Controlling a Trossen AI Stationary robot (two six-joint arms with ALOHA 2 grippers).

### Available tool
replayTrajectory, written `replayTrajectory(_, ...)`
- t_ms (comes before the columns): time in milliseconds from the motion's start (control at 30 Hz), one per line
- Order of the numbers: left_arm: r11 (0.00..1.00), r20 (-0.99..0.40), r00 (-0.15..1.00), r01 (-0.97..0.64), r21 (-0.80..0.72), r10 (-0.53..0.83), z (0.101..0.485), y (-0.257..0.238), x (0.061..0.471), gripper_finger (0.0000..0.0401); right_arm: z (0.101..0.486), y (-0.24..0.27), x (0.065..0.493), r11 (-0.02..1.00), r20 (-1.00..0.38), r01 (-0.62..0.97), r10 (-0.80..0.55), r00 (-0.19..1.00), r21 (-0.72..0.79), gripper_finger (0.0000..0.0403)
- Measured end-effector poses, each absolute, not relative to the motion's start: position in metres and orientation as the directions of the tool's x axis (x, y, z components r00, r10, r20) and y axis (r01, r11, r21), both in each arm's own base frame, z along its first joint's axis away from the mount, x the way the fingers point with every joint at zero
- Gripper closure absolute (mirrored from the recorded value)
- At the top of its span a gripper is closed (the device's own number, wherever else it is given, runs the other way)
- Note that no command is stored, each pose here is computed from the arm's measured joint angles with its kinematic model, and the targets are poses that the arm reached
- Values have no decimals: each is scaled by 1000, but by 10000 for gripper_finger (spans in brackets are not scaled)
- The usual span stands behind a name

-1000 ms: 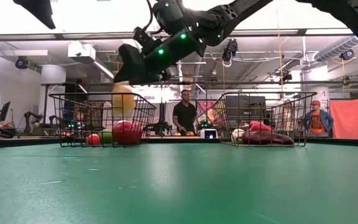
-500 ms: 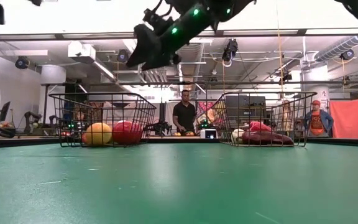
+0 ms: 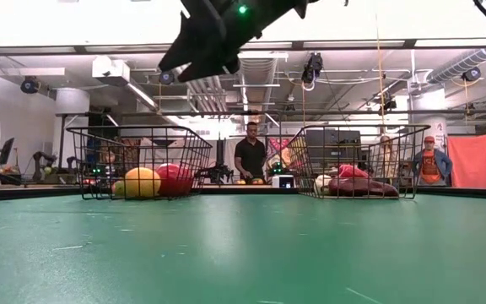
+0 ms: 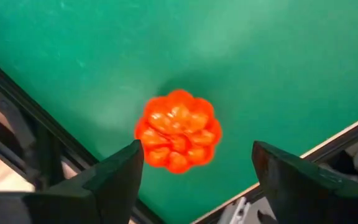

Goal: Sort produce into baskets
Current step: Put the pumpkin into the gold wire basket

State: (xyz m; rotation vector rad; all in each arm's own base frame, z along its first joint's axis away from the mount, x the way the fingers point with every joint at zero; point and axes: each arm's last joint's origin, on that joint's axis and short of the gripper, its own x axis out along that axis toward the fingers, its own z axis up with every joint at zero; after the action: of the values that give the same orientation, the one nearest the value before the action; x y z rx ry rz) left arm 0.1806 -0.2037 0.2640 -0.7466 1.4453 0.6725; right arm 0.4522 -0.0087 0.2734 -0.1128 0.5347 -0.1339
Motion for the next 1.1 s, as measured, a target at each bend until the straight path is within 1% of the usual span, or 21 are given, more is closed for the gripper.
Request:
replayTrajectory(67,599,-1000,19,-801,-30,-25,260,-214,183,111,274,-2,452,986,-499,83,-144,854,-142,58)
replayTrajectory(133,593,-1000,-17,-805,5,-15,254,-222,183,97,275,2,451,987,-496,74,-135,858,-142,58)
replayTrajectory(300,603,-993,-118,-794,81,-21,236,-236,184,46,276,7,451,989,-497,70,-127,858,-131,58)
replayTrajectory(400,610,-989,-146,-784,110,-10,229,-240,184,16,275,7,451,989,-500,71,-126,857,-128,58)
replayTrajectory(467,626,-988,-153,-771,120,1,225,-240,185,5,275,7,451,989,-505,71,-127,854,-127,58)
replayTrajectory(600,644,-986,-164,-752,140,22,220,-238,184,9,274,7,450,990,-512,74,-127,849,-122,58)
replayTrajectory(867,644,-980,-190,-744,181,56,207,-232,179,12,274,7,450,990,-514,74,-127,848,-122,58)
replayTrajectory(1100,665,-984,-176,-730,158,40,194,-229,177,12,274,9,450,990,-514,70,-123,849,-121,58)
